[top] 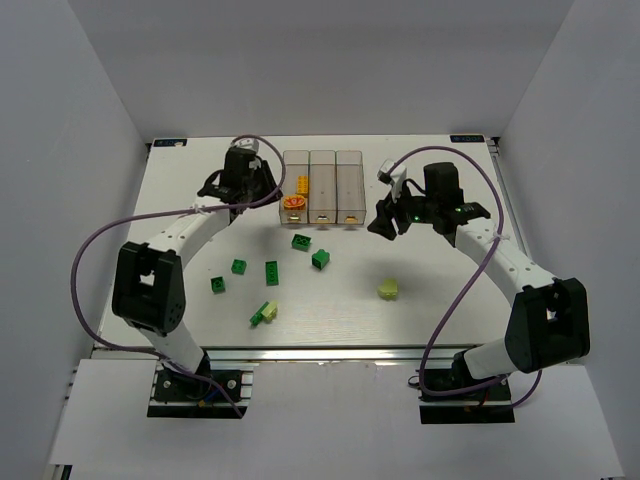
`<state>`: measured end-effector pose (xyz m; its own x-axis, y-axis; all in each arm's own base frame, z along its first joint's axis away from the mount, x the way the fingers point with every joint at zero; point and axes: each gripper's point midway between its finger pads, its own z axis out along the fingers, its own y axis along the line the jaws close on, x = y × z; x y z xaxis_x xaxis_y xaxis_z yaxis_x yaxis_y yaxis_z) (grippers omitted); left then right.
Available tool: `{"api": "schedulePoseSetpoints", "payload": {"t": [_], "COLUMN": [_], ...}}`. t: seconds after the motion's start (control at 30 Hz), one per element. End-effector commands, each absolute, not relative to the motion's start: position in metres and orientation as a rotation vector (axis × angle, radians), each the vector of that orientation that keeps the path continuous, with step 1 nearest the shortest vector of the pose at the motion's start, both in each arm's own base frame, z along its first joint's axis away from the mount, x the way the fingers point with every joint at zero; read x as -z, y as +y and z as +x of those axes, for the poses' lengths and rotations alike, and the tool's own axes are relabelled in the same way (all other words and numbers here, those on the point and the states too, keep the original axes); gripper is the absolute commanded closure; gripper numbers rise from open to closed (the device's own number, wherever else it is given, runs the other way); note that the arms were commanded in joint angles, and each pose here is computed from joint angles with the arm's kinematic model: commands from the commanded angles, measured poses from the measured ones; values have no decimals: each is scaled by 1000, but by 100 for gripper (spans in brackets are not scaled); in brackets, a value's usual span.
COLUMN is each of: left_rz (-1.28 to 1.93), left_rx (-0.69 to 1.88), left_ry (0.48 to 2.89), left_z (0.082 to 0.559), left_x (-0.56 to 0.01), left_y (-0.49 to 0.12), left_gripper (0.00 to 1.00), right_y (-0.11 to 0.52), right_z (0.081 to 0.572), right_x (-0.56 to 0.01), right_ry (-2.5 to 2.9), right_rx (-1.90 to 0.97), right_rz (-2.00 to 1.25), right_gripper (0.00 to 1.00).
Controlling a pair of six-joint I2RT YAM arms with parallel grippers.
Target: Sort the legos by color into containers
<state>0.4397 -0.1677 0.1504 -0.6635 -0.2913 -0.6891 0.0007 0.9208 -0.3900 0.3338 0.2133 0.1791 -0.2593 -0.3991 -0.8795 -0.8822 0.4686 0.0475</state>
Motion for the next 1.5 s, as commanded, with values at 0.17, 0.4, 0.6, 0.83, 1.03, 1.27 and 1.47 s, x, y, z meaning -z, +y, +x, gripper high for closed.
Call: {"api": "schedulePoseSetpoints", "payload": {"t": [0.17,0.4,0.6,0.83,1.03,1.27,1.47], "left_rz": [-154,-136,-148,-162,-173,-169,-189], "left_rx": [541,532,502,484,475,484,460], "left_ry": [2230,2274,2293,2310,2303,2282,2254], "left_z": [478,490,491,489,489,490,490], "left_x": [-163,-144,-135,-125,-128,-138,-149], "left_y": [-196,-210,-210,-209,-209,-210,-204], "left_gripper": [100,97,79,63,52,42,40], "right_y": [221,221,219,219,217,216,220], "right_z": [344,343,342,342,341,333,322], "right_x": [-208,-209,-207,-208,-207,-208,-209], "right_ry": [1765,1762,1766,1761,1763,1748,1710], "right_rx": [-703,-701,-694,-687,-674,-684,-721], "right_rz": [-1074,-1081,-1081,-1083,-1090,-1113,-1182], "right_gripper": [40,38,35,34,32,26,17]}}
